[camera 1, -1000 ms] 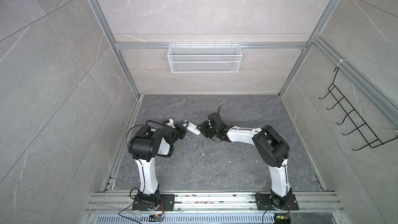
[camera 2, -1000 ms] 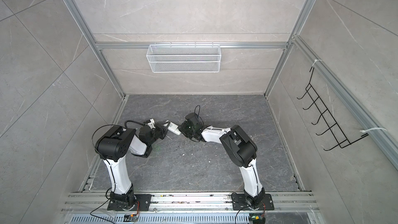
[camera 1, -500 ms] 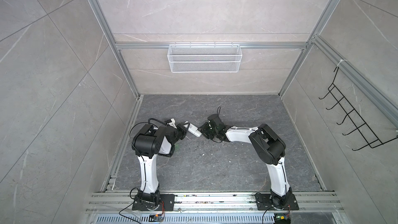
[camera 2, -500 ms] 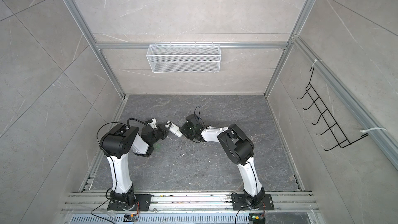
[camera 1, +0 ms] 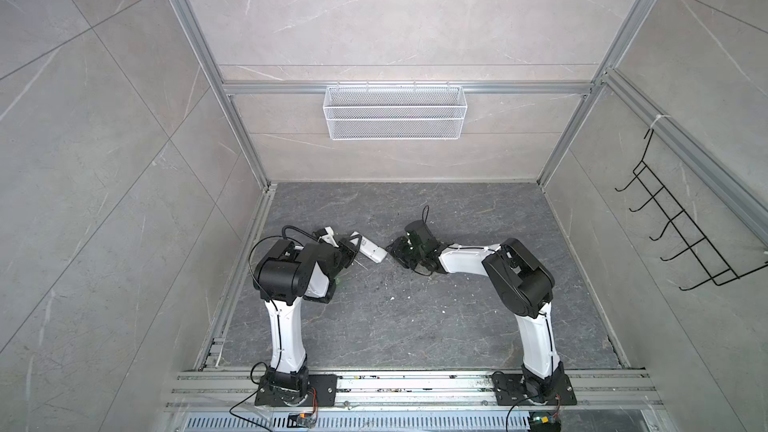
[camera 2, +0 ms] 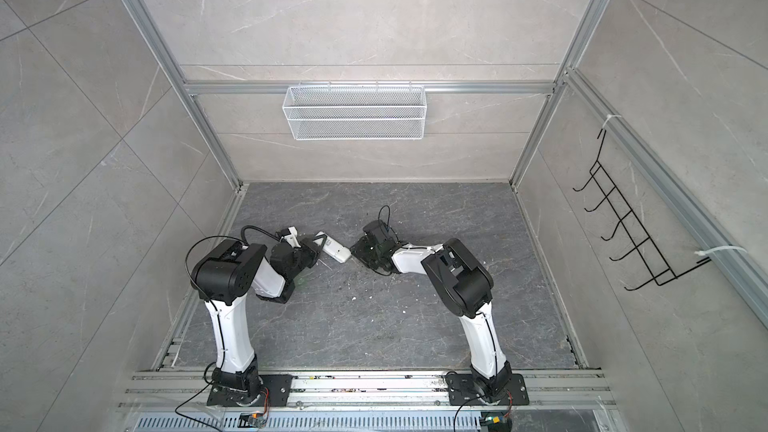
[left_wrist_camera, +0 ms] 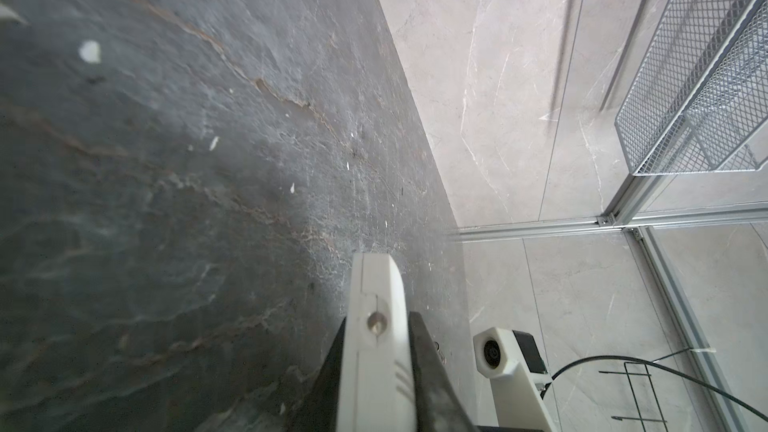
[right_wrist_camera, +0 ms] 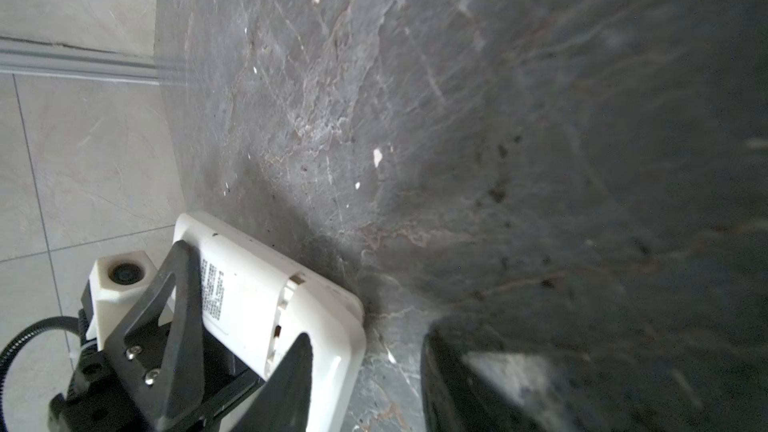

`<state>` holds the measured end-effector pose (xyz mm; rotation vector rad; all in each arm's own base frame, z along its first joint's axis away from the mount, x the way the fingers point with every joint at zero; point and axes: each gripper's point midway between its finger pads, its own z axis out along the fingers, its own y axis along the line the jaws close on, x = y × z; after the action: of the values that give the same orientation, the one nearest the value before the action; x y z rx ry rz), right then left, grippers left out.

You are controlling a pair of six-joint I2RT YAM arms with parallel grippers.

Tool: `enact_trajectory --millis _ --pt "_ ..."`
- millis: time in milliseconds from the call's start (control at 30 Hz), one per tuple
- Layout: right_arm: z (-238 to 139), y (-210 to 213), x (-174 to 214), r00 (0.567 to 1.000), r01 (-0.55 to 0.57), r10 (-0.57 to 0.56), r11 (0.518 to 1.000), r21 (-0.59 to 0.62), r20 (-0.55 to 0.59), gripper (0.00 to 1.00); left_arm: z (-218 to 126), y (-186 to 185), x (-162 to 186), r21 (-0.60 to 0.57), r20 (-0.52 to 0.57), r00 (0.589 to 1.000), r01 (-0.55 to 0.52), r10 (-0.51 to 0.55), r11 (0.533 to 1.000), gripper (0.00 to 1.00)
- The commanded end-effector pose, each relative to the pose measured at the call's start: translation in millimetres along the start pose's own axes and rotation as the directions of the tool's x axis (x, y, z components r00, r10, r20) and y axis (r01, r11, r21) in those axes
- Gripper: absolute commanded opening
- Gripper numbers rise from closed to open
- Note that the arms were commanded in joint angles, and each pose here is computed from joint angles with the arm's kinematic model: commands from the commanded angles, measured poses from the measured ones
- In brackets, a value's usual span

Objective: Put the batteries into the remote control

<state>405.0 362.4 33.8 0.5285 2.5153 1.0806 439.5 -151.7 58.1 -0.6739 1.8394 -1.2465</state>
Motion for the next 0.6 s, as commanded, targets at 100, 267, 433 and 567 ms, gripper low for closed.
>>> enact_trajectory --millis 100,267,433,567 --pt "-7.5 -31.4 12.6 1.000 -0.030 0.030 0.999 0.040 -0.005 0.55 -1.3 -7.3 -11.7 0.023 0.060 0.995 -0.080 0.079 0.997 0.00" --pt "-7.0 -21.5 15.6 0.994 -0.110 0.110 0.993 -0.032 -0.005 0.59 0.2 -0.3 -4.8 0.010 0.042 0.998 -0.055 0.055 0.998 0.00" --pt "7.7 -10.2 29.9 0.987 -0.155 0.153 0.987 -0.044 -0.040 0.58 -3.0 6.3 -1.2 -0.012 0.042 0.997 -0.057 0.057 0.998 0.00" --pt "19.0 -10.0 36.2 0.980 -0.193 0.192 0.981 -0.033 -0.044 0.58 -4.7 6.6 1.4 -0.014 0.036 0.998 -0.057 0.057 0.998 0.00"
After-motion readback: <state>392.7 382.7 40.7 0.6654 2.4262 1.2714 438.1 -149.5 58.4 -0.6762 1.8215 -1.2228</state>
